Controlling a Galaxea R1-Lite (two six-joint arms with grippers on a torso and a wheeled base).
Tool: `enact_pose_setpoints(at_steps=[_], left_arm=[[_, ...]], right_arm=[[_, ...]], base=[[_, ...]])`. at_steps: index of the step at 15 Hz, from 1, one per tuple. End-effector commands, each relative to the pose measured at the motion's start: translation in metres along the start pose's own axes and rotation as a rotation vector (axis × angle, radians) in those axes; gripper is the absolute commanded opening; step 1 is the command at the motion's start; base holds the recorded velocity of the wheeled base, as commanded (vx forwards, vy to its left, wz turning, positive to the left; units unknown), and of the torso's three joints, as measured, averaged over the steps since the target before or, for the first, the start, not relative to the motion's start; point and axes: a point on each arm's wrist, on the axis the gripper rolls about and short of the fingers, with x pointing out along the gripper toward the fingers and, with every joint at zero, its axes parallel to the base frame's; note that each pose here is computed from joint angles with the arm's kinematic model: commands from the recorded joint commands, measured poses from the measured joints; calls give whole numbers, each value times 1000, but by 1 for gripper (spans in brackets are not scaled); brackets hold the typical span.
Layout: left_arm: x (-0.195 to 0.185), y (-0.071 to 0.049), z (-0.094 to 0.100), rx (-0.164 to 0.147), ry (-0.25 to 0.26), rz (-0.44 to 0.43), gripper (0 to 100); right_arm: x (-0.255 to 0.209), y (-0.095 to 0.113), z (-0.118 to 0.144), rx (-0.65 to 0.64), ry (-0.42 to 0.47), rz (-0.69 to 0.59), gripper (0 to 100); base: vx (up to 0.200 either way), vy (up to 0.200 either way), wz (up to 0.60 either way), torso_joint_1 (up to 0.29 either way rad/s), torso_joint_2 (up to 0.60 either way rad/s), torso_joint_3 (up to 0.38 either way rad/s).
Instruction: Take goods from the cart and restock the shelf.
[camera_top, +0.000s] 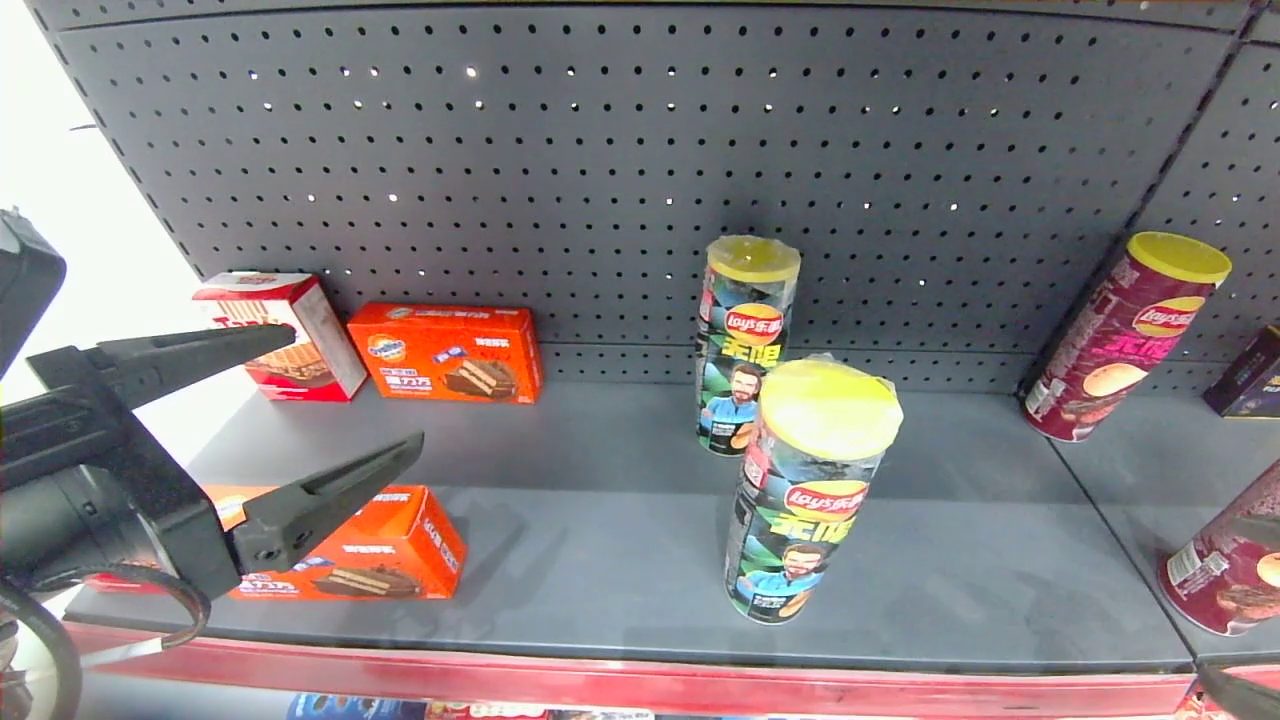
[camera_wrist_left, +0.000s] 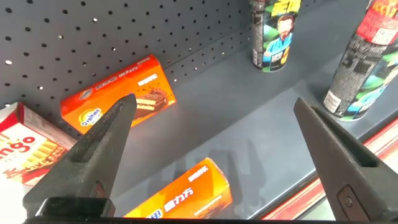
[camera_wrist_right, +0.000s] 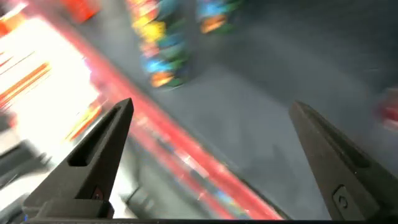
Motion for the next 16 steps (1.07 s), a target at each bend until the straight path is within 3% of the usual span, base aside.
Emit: enact_pose_setpoints(at_steps=[1, 4, 6, 8, 16], left_arm=[[1, 0, -1, -3, 6, 1, 100], [1, 0, -1, -14, 8, 4, 100], [1, 1, 0, -17, 4, 5, 100], [1, 1, 1, -17, -1, 4, 100], [1, 2, 3, -16, 0, 22, 100]], right_arm=[[36, 8, -3, -15, 124, 138, 100], [58, 15, -10, -21, 182, 200, 100], [75, 14, -14, -20, 191, 174, 100], [95, 13, -18, 20, 221, 51, 100], [119, 6, -12, 34, 272, -157, 100]], base=[[0, 0, 0, 0, 0, 0], [0, 0, 0, 0, 0, 0], [0, 0, 0, 0, 0, 0], [0, 0, 0, 0, 0, 0], [0, 0, 0, 0, 0, 0]])
